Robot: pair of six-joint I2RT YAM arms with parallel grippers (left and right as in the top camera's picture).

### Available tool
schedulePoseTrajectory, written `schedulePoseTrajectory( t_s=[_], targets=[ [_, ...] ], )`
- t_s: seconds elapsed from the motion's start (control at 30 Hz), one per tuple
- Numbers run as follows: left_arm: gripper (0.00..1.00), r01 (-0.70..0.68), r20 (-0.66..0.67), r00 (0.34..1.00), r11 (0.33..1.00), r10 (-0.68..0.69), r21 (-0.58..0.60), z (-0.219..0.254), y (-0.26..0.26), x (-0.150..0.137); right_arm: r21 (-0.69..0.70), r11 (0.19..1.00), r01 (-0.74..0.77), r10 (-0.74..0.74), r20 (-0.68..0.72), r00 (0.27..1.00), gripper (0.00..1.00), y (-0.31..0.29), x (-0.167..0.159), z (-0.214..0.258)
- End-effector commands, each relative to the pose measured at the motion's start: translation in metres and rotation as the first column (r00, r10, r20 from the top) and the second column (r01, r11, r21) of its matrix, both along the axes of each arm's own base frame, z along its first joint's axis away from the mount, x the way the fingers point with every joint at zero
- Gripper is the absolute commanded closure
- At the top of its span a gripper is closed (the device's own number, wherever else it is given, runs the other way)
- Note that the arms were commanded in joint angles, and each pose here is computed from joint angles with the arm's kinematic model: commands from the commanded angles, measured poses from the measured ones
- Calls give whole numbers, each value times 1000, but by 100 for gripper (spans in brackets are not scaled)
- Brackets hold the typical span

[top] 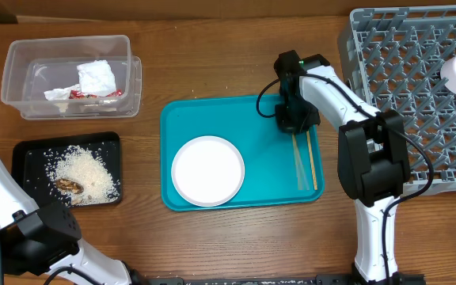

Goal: Sort waste into correct bins and load items into the dishwasher
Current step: 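Close the right gripper on the chopsticks and lift them, then carry the chopsticks with the right gripper and drop them into the rack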

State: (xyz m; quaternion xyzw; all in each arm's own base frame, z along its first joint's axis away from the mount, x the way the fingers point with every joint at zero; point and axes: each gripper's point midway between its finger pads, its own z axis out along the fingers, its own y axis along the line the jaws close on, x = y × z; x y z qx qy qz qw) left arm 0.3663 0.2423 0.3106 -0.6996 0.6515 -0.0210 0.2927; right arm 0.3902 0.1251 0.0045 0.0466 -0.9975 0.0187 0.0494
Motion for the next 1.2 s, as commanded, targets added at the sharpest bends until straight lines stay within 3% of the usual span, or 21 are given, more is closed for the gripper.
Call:
schedulePoseTrajectory(
  t_s=[0.0, 0.17, 0.33, 0.6, 0.7, 1.17],
  targets=[
    [0, -17, -11, 1000, 1000, 17, 7, -2, 2, -1, 7, 1000, 11, -11, -55, 998, 96, 0, -12, -15],
    [0, -17, -11, 1000, 1000, 17, 7, -2, 2, -1, 0, 1000, 14, -14, -50, 999, 96, -3, -3, 10],
    [0, -17, -11, 1000, 1000, 17, 7, -2, 2, -1, -53, 998, -28, 29, 24, 999, 96, -31, 23, 69],
    [0, -17, -11, 1000, 1000, 17, 7, -2, 2, -1, -58, 987, 150, -130, 265, 956, 96, -107, 68, 168],
    [0, -17, -11, 1000, 1000, 17, 7, -2, 2, -1, -45, 977, 209, -186, 305, 934, 96, -138, 77, 175],
    [0, -17, -11, 1000, 1000, 17, 7, -2, 2, -1, 146, 989, -9, -51, 401, 915, 96, -197, 100, 178]
  ],
)
